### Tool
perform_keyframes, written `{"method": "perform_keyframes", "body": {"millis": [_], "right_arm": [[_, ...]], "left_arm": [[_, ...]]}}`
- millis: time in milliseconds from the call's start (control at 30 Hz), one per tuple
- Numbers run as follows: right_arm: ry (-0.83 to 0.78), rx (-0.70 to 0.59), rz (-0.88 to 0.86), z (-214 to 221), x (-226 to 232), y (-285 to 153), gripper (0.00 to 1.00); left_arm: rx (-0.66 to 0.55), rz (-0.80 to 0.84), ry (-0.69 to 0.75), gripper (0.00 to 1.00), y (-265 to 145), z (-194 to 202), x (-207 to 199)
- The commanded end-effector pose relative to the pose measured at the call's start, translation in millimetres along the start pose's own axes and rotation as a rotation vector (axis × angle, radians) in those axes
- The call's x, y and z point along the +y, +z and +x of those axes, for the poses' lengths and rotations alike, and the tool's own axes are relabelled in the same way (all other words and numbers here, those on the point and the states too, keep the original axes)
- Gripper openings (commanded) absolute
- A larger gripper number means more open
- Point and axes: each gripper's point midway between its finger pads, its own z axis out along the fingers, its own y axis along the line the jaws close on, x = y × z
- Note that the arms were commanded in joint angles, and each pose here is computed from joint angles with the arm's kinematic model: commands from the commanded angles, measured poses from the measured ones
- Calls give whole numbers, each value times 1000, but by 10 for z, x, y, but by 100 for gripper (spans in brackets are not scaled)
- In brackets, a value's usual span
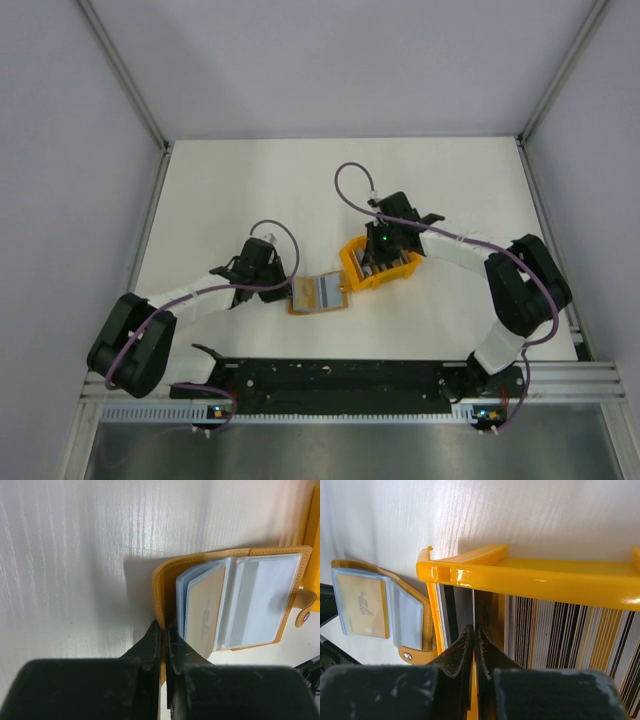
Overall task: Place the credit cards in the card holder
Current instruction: Pick up the credit card from the storage box.
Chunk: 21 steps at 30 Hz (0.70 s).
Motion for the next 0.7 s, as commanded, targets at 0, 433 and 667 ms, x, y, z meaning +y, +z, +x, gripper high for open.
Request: {"method": "perform_keyframes", "body": {"millis": [0, 433, 667], "right_arm": [[-50, -61, -27, -217, 147, -95, 0], [-43, -301, 69, -544, 158, -767, 0], [-54, -303, -38, -444, 627, -755, 0]], "left_arm": [[27, -73, 19, 0, 33, 67, 179], [21, -68, 19, 0, 11, 51, 159], [16, -59, 13, 0, -13, 60, 153]]}}
